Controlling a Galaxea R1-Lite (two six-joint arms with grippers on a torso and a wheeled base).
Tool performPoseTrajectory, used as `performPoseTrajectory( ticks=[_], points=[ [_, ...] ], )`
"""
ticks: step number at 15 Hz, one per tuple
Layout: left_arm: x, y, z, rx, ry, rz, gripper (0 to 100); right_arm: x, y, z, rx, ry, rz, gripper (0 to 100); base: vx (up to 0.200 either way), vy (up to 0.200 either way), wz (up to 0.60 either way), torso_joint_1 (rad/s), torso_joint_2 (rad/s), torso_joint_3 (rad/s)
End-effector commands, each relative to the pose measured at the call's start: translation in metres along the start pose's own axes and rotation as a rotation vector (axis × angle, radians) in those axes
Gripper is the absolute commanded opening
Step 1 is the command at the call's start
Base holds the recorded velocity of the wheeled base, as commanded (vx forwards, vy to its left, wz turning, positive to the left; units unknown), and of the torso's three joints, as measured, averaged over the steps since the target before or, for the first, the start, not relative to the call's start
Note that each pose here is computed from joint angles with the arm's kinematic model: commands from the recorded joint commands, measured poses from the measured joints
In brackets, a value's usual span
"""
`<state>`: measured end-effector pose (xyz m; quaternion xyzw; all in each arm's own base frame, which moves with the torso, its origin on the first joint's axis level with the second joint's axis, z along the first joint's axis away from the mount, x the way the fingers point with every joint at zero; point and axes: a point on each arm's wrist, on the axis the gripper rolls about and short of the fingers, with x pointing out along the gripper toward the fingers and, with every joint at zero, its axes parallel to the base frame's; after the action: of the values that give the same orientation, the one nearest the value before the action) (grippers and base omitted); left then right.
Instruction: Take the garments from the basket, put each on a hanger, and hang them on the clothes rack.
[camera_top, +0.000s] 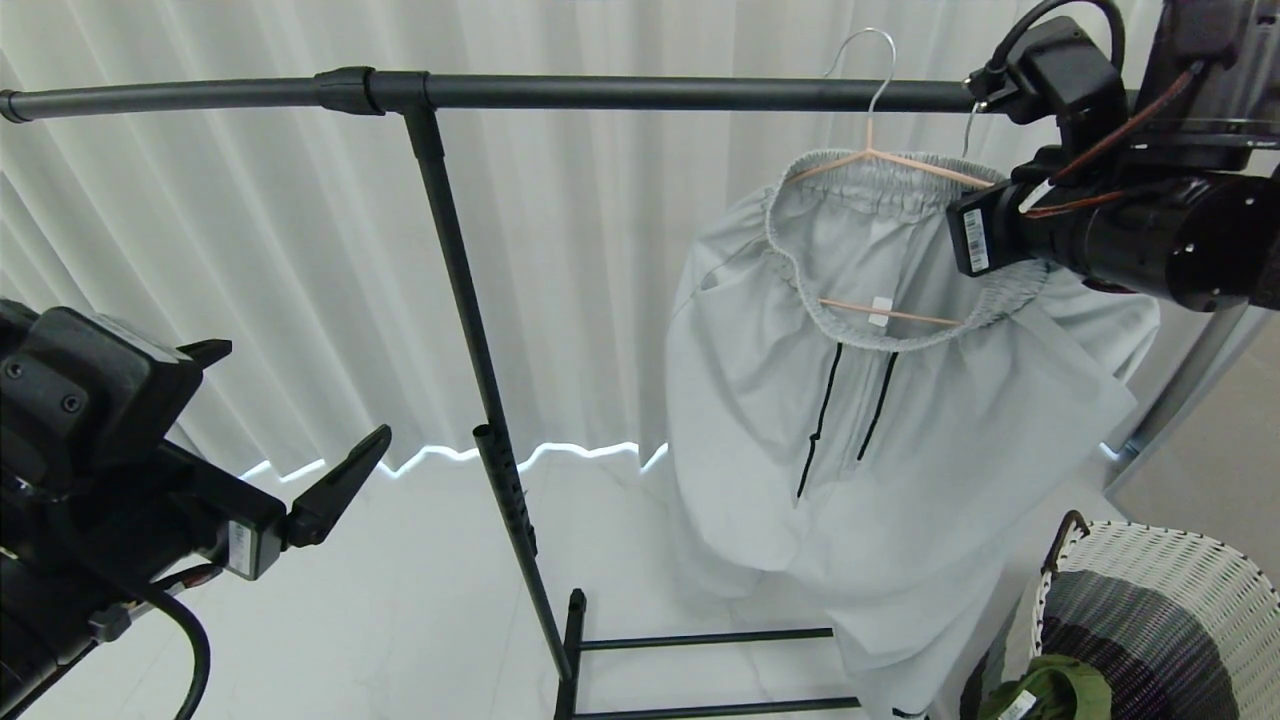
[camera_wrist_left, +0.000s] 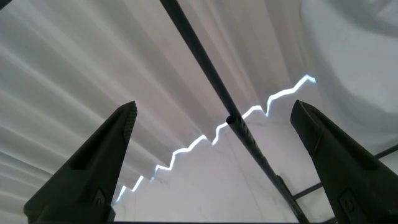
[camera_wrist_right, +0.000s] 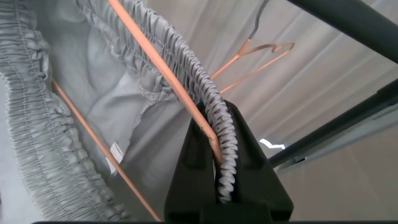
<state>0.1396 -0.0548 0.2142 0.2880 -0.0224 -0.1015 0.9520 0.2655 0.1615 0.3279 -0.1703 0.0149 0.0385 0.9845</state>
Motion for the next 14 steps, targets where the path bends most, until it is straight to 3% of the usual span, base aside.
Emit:
performPoseTrajectory(
  ticks=[1,14],
  points=[
    [0.0,-0.001,0.0,0.0,-0.002,-0.004,100,0.007,0.002,-0.001,0.0,0.005,-0.006,0,0.0,0.0,0.0,0.0,0.0,0.0],
    [0.0,-0.002,0.001,0.002,-0.006,-0.01,100,0.035,0.0,-0.002,0.024,0.016,-0.049,0,0.0,0.0,0.0,0.0,0.0,0.0]
  ],
)
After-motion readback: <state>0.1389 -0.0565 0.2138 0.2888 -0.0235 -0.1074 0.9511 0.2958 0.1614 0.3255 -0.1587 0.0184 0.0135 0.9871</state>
